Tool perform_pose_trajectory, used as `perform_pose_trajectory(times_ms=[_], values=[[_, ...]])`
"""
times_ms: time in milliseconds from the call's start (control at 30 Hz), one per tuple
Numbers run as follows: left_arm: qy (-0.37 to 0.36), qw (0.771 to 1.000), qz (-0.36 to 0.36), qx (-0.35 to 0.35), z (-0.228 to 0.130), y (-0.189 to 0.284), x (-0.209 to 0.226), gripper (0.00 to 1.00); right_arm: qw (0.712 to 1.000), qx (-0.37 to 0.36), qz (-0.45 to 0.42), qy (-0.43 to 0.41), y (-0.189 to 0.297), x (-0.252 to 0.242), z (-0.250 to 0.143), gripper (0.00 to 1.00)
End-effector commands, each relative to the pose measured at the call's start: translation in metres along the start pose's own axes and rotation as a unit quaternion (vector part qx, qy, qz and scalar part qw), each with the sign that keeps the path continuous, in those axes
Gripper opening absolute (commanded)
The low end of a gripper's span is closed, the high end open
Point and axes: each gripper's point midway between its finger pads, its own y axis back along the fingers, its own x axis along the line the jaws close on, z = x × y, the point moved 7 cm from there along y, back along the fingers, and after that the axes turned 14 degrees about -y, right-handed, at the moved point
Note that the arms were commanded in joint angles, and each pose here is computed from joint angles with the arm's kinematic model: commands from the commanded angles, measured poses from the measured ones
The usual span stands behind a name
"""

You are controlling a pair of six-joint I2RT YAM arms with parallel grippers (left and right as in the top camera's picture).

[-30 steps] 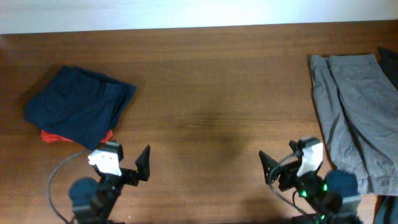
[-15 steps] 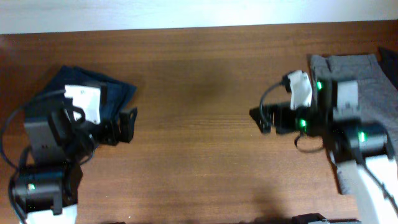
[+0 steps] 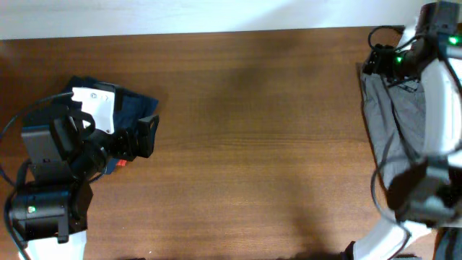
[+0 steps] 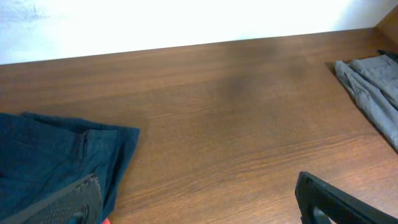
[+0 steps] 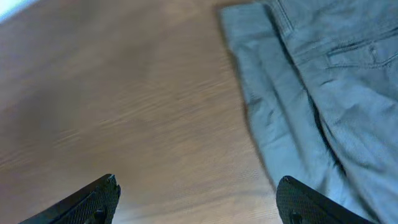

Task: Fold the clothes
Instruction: 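Reach the right gripper to the grey shorts and grasp them, then drag the grey shorts with the right gripper to the table center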

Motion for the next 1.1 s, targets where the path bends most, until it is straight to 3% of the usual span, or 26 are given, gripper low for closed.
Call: perform_pose_trajectory(times_ms=[0, 300, 600, 667, 700, 733, 767, 933, 1067], values=[[-0.014, 1.0, -0.008, -0.006, 0.006, -0.001, 0.0, 0.99, 0.998, 0.008, -0.067, -0.011, -0.048, -0.014, 0.008, 0.85], [0.017, 1.0, -0.017, 0.017, 0.001, -0.015, 0.003, 0.99, 0.994, 0.012, -0.109, -0.028, -0.144, -0.032, 0.014, 0.78], [0.021, 0.999, -0.019, 0.022, -0.001, -0.016, 0.003, 0.99, 0.988, 0.021, -0.151, -0.027, -0.186, -0.05, 0.008, 0.61], [0.022, 0.999, -0.019, 0.022, -0.001, -0.016, 0.003, 0.99, 0.987, 0.025, -0.16, -0.026, -0.192, -0.053, 0.006, 0.5], [0.021, 0.999, -0.019, 0.022, -0.001, -0.016, 0.003, 0.99, 0.986, 0.03, -0.16, -0.026, -0.193, -0.054, 0.004, 0.34], [0.021, 0.999, -0.019, 0.022, -0.001, -0.016, 0.003, 0.99, 0.986, 0.036, -0.161, -0.026, -0.193, -0.054, 0.002, 0.09], [0.021, 0.999, -0.019, 0.022, -0.001, -0.016, 0.003, 1.0, 0.986, 0.037, -0.161, -0.025, -0.193, -0.053, 0.001, 0.04], [0.021, 0.999, -0.019, 0.021, -0.001, -0.016, 0.003, 0.99, 0.993, 0.005, -0.121, 0.001, -0.147, -0.02, 0.013, 0.04], [0.02, 0.999, -0.018, 0.019, 0.0, -0.016, 0.004, 0.99, 0.996, -0.029, 0.001, 0.088, -0.077, 0.042, 0.016, 0.04]])
